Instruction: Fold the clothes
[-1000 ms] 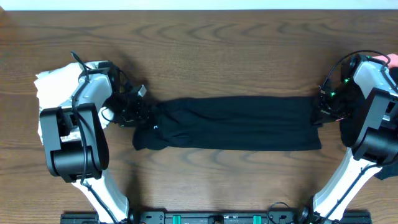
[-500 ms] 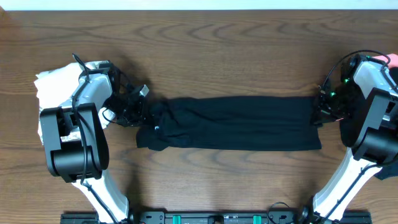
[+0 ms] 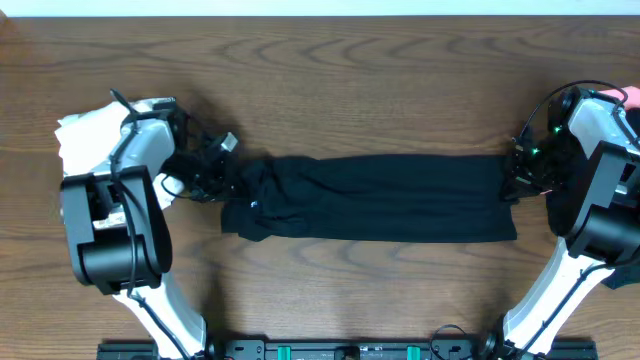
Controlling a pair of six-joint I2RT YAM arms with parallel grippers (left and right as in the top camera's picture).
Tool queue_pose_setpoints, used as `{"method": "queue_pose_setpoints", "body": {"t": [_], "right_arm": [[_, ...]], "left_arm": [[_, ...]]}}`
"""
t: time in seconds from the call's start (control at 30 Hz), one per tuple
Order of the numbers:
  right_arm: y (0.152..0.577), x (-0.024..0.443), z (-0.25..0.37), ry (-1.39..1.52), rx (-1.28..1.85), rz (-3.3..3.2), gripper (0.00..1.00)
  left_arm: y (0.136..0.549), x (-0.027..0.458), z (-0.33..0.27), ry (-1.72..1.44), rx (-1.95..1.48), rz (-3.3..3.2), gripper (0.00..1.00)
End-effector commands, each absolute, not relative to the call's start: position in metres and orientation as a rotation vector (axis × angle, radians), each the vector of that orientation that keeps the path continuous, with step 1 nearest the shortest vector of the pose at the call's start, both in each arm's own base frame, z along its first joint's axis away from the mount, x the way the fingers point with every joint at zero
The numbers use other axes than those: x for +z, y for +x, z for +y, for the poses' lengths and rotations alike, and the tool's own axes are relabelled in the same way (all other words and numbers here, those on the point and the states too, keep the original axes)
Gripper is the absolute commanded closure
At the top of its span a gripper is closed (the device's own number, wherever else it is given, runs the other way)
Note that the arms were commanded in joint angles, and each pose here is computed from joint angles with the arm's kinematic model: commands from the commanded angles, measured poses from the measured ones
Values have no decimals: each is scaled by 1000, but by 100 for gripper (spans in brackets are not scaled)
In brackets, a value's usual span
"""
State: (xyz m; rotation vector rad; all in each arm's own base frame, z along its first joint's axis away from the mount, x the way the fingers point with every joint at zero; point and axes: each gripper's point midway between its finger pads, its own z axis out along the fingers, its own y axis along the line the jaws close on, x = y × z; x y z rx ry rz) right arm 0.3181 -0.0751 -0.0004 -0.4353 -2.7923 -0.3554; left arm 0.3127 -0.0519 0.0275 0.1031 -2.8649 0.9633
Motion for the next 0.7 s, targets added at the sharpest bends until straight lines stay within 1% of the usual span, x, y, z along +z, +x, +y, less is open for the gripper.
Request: {"method": "queue_pose_setpoints", "body": {"t": [0.0, 0.03, 0.07, 0.1, 0.13, 0.17, 0.23, 0.33, 0.43, 0.53, 0.67], "right_arm": [[317, 0, -82, -464, -318, -2802, 89], [317, 0, -82, -464, -317, -2802, 89], [317, 0, -82, -464, -318, -2802, 89], [317, 0, -82, -464, -318, -2803, 89], [317, 0, -82, -464, -317, -2803, 89], [317, 0, -82, -464, -317, -2803, 89], [317, 0, -82, -464, -317, -2805, 89], [317, 0, -82, -464, -317, -2807, 88], [317, 0, -82, -464, -317, -2807, 88], [317, 0, -82, -464, -317, -2806, 88], [317, 0, -82, -464, -317, -2807, 88]], "left_arm": [[315, 32, -38, 178, 946, -2886, 79], [315, 32, -36, 190, 947, -2887, 72], [315, 32, -33, 203, 948, -2887, 59], [315, 33, -32, 212, 952, -2886, 53], [314, 33, -31, 220, 954, -2881, 44], [313, 33, -31, 224, 955, -2874, 37], [311, 37, -35, 233, 993, -2853, 28], [314, 44, -44, 247, 1091, -2825, 26], [315, 46, -46, 234, 1117, -2824, 25], [312, 48, -47, 127, 1144, -2839, 26], [315, 62, -60, 20, 1333, -2823, 26]]}}
